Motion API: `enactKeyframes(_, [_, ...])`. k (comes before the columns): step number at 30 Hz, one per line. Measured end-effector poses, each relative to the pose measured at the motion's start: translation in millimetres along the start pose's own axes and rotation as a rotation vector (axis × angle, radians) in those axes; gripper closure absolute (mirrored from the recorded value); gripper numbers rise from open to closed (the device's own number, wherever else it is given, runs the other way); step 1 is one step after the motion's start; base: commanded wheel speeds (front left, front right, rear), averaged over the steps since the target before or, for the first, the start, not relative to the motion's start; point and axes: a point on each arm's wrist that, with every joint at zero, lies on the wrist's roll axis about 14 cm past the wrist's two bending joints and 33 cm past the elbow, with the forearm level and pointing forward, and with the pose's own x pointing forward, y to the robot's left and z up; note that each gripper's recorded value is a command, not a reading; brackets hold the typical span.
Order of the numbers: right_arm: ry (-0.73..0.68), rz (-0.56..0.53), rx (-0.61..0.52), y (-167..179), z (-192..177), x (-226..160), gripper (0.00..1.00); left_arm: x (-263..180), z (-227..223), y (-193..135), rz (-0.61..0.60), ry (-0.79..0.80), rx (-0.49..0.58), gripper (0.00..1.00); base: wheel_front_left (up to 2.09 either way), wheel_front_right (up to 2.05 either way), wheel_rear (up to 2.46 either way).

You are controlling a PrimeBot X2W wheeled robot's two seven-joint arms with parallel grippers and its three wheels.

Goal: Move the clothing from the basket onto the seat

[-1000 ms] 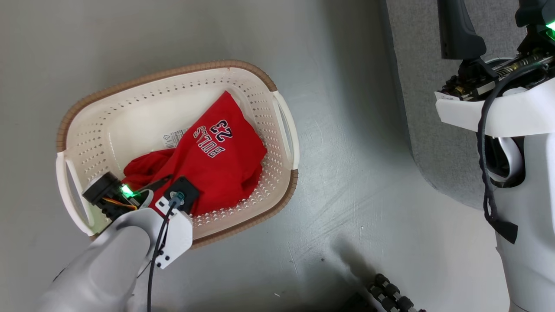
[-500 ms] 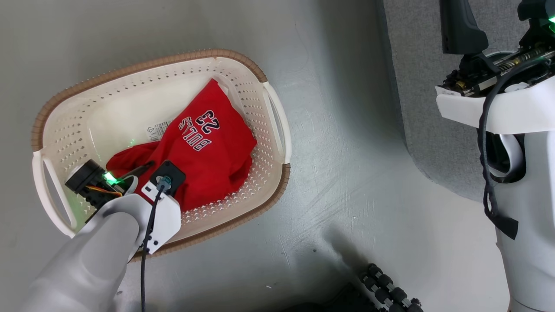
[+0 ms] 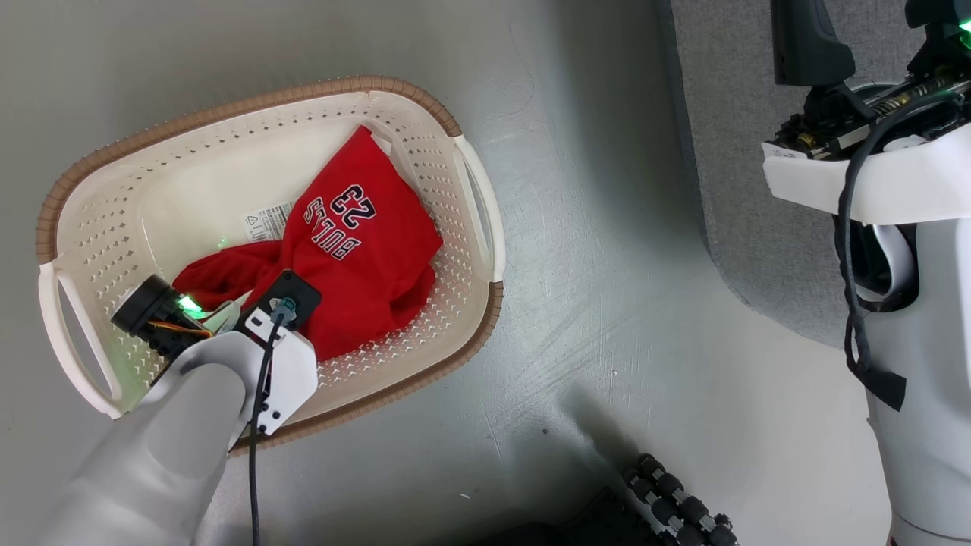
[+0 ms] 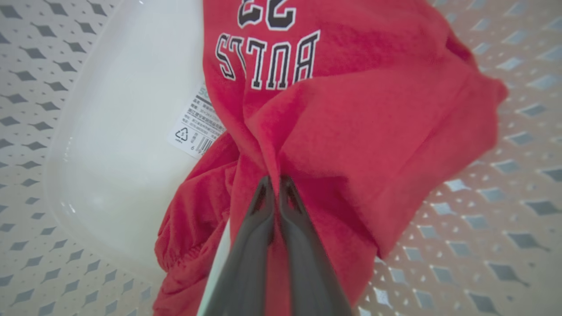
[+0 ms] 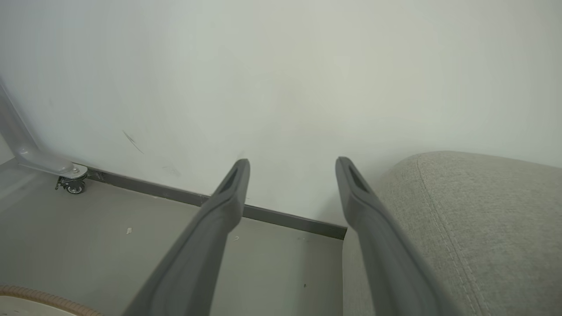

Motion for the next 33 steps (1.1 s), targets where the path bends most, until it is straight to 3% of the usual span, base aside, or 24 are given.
enactKeyframes(12, [0.008, -0.007, 0.015, -1, -4, 0, 0.00, -3, 15, 4, 0.016, -0.076, -0.052, 1.00, 0.00, 0.00, 0.00])
enactKeyframes(33, [0.001, 0.013, 0.068, 12, 5, 3, 0.00, -50, 103, 51, 0.163, -0.416, -0.131, 1.00, 0.00, 0.00, 0.00])
